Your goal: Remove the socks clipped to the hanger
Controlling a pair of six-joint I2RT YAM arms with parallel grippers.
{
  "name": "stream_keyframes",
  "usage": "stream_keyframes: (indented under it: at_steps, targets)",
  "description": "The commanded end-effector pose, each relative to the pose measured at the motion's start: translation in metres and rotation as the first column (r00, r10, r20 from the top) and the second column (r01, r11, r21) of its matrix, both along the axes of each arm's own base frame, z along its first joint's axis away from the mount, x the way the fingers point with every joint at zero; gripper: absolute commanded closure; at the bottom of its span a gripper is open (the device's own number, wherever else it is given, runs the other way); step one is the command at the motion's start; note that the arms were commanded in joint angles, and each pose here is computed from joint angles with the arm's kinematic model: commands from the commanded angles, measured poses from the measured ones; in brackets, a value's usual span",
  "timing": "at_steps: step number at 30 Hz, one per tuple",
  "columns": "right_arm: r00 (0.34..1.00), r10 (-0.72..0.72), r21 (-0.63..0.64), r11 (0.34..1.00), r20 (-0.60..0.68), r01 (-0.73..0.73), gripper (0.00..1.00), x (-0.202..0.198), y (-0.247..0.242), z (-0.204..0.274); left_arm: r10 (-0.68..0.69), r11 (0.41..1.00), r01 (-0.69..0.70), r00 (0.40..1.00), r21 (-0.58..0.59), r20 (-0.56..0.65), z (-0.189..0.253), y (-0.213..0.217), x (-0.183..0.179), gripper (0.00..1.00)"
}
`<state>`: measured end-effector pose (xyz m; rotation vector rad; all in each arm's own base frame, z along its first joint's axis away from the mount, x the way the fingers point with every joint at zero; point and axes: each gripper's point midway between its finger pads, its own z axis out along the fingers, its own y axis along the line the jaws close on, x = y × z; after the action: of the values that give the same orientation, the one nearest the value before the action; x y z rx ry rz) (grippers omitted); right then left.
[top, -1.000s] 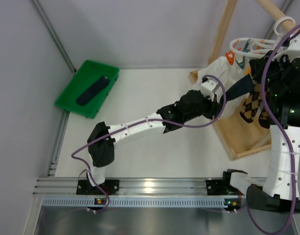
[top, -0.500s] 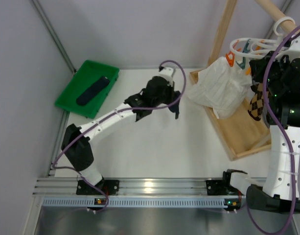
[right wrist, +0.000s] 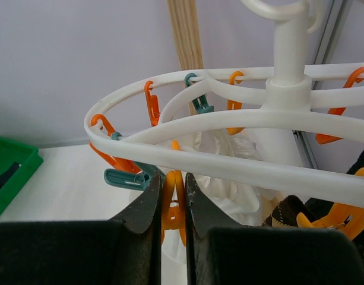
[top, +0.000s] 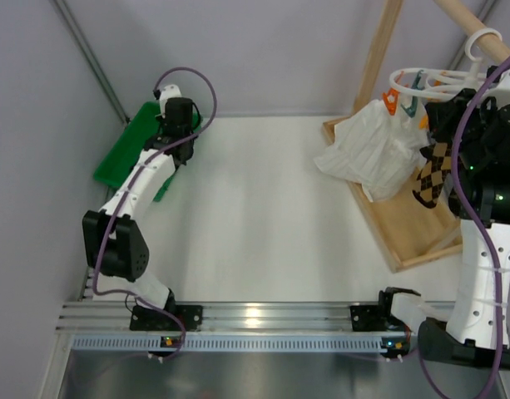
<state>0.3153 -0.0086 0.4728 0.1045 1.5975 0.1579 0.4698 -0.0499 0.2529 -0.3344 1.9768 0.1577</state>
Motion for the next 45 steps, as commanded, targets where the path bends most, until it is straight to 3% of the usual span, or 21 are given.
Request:
stream_keyframes:
  at_steps: [1, 3, 9, 18, 26, 28, 30, 32, 38, 45]
  targets:
    - [0.998, 0.058, 0.023, 0.998, 0.0, -0.058, 1.0, -0.007, 0.011, -0.001, 0.205, 0.978, -0.205, 0.979, 0.029, 0.016, -0.004, 0.043, 0.022, 1.0]
    - [0.998, 0.064, 0.025, 0.998, -0.009, -0.064, 1.0, -0.005, 0.012, -0.004, 0.285, 0.957, -0.286, 0.958, 0.042, 0.03, -0.007, 0.057, 0.029, 1.0]
    - [0.997, 0.076, 0.029, 0.997, -0.01, -0.076, 1.0, -0.005, 0.014, -0.004, 0.414, 0.908, -0.41, 0.91, -0.091, 0.036, -0.027, 0.091, 0.048, 1.0]
    - [0.995, 0.101, 0.041, 0.994, -0.019, -0.1, 1.0, -0.005, 0.02, -0.007, 0.663, 0.749, -0.652, 0.741, -0.119, 0.105, -0.048, 0.13, 0.038, 1.0]
    - [0.994, 0.105, 0.036, 0.994, -0.015, -0.105, 1.0, -0.009, 0.022, -0.003, 0.659, 0.749, -0.656, 0.752, -0.09, 0.006, -0.102, 0.145, 0.054, 0.99]
    - [0.994, 0.111, 0.04, 0.993, -0.016, -0.111, 1.0, -0.009, 0.024, -0.003, 0.638, 0.764, -0.637, 0.77, -0.103, -0.028, -0.11, 0.149, 0.059, 0.91]
    - [0.993, 0.119, 0.046, 0.992, -0.021, -0.118, 1.0, -0.008, 0.025, -0.005, 0.635, 0.767, -0.636, 0.772, -0.091, -0.038, -0.113, 0.152, 0.055, 0.41]
    - [0.991, 0.129, 0.056, 0.99, -0.027, -0.128, 1.0, -0.006, 0.027, -0.007, 0.638, 0.763, -0.637, 0.769, -0.109, -0.028, -0.105, 0.152, 0.051, 0.02]
    - [0.988, 0.146, 0.081, 0.987, -0.052, -0.141, 1.0, -0.003, 0.03, -0.014, 0.653, 0.748, -0.646, 0.758, -0.153, -0.008, -0.086, 0.146, 0.014, 0.02]
    - [0.989, 0.095, 0.121, 0.989, -0.109, -0.082, 1.0, 0.005, 0.022, -0.022, 0.608, 0.781, -0.599, 0.794, -0.176, -0.005, -0.075, 0.12, -0.03, 0.02]
